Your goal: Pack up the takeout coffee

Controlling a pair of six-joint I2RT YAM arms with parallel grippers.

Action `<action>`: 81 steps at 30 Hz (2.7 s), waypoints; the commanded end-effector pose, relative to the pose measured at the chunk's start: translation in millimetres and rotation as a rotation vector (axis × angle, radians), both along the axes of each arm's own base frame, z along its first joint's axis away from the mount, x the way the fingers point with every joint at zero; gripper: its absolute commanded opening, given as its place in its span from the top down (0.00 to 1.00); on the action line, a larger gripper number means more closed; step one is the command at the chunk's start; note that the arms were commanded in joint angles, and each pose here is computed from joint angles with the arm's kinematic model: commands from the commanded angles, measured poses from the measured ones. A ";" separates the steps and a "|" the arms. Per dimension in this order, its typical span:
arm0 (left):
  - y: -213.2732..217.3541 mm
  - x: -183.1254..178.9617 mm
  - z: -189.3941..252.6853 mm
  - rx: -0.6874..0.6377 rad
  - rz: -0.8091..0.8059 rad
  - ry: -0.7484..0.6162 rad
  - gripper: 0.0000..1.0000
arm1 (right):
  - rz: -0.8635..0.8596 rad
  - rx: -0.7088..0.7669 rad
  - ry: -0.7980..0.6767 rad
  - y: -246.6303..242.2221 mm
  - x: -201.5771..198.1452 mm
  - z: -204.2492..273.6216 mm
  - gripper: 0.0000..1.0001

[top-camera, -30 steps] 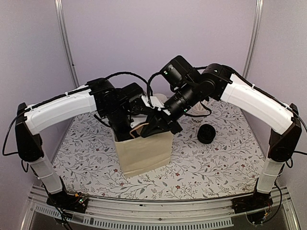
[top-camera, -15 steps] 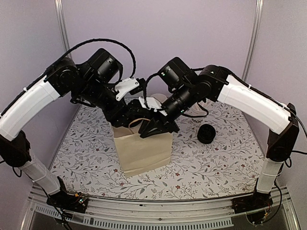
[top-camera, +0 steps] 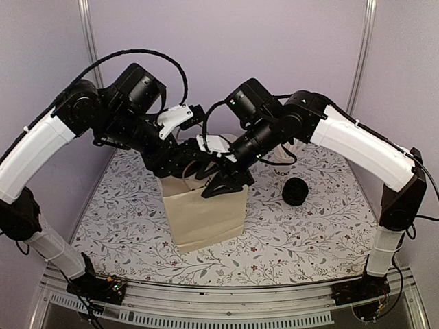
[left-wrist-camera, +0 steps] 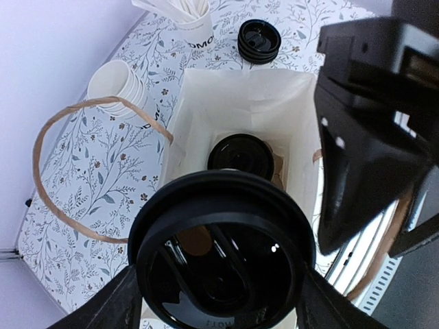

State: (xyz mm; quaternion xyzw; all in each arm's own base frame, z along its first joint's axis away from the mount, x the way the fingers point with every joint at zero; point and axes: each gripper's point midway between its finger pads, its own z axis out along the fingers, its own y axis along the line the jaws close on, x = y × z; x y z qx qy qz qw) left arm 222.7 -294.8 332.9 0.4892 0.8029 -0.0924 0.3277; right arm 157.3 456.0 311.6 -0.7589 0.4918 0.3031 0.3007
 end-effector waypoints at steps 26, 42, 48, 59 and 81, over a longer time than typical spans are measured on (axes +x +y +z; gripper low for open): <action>10.1 -14.5 -123.2 0.259 -0.007 0.267 0.36 | -0.019 0.034 -0.062 -30.1 4.9 31.5 0.35; 15.0 -2.8 -131.6 0.266 0.038 0.268 0.15 | -0.012 0.021 -0.054 -27.4 5.7 23.5 0.35; 12.2 -4.0 -113.2 0.208 0.038 0.248 0.09 | -0.010 0.020 -0.052 -25.3 6.8 22.4 0.35; 8.0 3.0 -72.0 0.118 0.036 0.156 0.02 | -0.011 0.016 -0.055 -24.8 7.5 21.6 0.35; 40.2 67.1 102.1 -0.171 0.250 -0.479 0.01 | -0.354 0.118 -0.047 -102.9 127.1 56.2 0.36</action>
